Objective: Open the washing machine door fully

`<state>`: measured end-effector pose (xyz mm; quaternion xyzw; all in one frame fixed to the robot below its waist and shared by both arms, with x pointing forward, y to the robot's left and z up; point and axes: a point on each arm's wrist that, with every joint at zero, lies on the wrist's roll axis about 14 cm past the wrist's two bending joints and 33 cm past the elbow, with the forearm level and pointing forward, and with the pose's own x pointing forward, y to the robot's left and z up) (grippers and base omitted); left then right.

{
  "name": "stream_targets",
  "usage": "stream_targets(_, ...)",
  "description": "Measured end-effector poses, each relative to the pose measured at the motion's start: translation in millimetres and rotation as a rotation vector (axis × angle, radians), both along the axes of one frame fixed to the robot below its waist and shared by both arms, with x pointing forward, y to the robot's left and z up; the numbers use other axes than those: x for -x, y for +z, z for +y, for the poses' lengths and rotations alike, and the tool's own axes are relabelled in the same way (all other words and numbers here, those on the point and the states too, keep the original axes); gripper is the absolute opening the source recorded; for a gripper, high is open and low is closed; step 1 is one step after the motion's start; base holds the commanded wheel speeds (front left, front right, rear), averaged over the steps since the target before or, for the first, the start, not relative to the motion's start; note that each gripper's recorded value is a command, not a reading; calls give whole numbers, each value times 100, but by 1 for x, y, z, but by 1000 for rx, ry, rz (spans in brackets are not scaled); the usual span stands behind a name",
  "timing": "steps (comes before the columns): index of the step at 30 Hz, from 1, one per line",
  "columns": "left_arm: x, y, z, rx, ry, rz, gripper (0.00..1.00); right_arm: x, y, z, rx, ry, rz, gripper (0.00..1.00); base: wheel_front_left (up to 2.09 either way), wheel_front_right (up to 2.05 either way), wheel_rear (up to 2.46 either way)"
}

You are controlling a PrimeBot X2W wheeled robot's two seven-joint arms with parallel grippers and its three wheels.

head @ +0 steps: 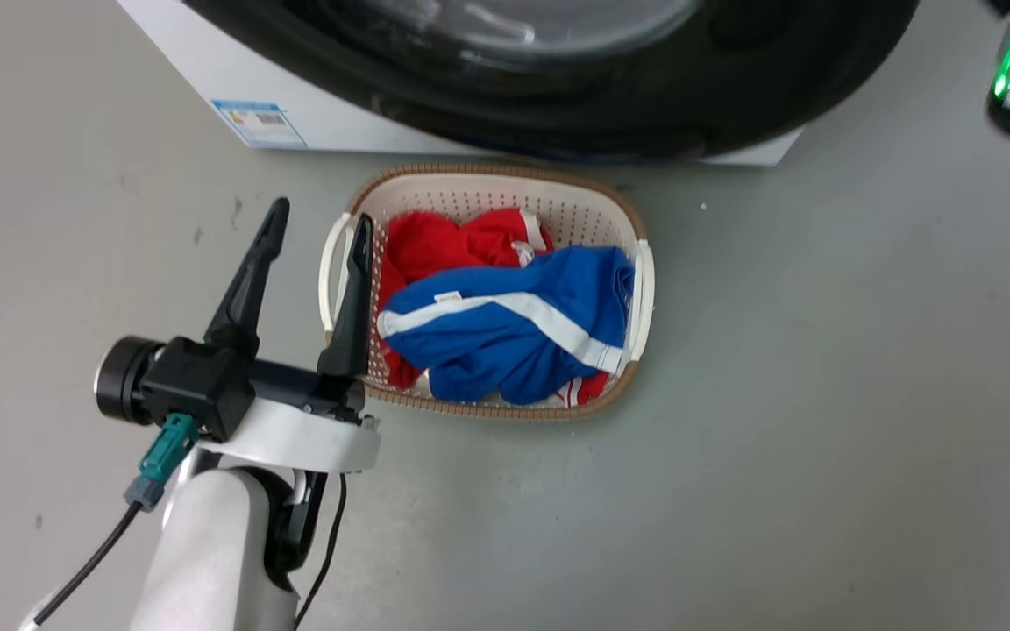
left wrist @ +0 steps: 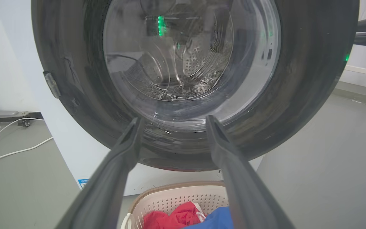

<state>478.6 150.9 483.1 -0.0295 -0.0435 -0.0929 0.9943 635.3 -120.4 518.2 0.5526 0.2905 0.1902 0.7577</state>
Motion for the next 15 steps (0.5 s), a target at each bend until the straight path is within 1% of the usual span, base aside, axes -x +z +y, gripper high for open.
stream_targets(15,52,23,-1,17,13,-8,100,99,15,21,-31,128,-1,0,0,0,0)
